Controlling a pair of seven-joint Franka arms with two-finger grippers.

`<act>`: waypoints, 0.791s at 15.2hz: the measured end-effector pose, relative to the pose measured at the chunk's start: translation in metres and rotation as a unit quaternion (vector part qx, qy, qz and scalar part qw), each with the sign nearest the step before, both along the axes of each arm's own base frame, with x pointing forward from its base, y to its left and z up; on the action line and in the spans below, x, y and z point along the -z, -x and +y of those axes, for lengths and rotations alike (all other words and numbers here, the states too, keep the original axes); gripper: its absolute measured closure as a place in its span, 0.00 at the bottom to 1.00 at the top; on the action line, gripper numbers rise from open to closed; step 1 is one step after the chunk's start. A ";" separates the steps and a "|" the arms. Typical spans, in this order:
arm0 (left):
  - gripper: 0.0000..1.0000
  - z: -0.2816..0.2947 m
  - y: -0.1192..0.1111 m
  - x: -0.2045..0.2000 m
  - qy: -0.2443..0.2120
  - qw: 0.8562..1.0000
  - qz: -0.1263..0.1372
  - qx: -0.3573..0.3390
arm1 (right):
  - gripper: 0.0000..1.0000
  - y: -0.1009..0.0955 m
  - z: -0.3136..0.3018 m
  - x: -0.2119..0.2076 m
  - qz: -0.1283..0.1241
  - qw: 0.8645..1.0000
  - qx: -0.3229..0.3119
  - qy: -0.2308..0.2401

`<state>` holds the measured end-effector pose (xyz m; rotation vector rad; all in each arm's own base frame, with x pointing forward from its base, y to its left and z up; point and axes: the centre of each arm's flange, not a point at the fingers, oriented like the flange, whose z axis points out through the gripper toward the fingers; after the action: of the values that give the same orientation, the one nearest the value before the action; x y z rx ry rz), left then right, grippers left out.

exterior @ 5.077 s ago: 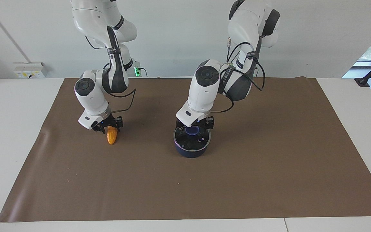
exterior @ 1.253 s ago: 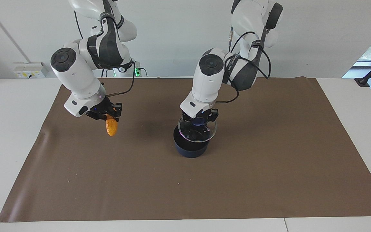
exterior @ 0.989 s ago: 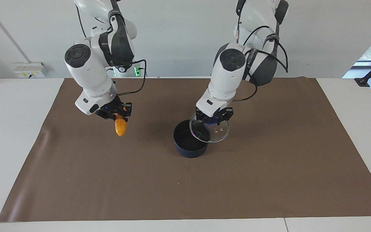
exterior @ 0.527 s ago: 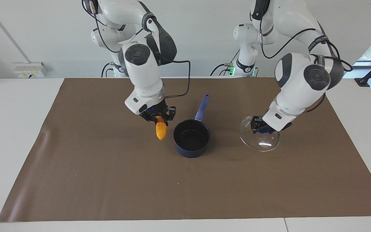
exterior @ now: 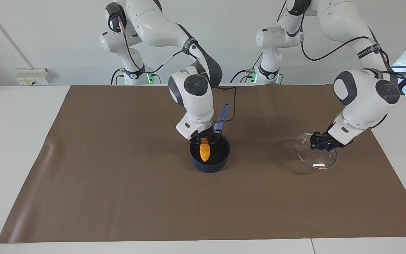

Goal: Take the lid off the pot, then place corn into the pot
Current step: 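Lower the corn into the pot while the left gripper sets the lid down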

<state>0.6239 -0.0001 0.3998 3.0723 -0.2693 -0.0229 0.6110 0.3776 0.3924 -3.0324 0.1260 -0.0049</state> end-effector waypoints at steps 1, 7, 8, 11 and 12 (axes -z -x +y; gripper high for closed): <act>0.34 0.000 0.007 0.007 -0.001 1.000 -0.001 0.001 | 0.61 0.000 0.003 0.002 -0.006 1.000 -0.001 -0.003; 0.34 0.000 0.025 0.036 -0.003 1.000 -0.004 0.002 | 0.56 0.011 0.014 0.034 -0.019 1.000 -0.007 -0.008; 0.34 0.000 0.027 0.039 -0.003 1.000 -0.005 0.002 | 0.47 0.014 0.016 0.036 -0.016 1.000 -0.008 -0.007; 0.34 0.001 0.030 0.044 -0.003 1.000 -0.009 0.002 | 0.17 0.009 0.006 0.018 -0.009 1.000 -0.011 0.015; 0.34 0.001 0.032 0.046 -0.004 1.000 -0.009 0.001 | 0.07 -0.002 -0.008 -0.004 -0.017 1.000 -0.005 0.025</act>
<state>0.5924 0.0006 0.3538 3.0806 -0.2752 0.0028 0.6126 0.3695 0.3963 -3.0802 0.1092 -0.0588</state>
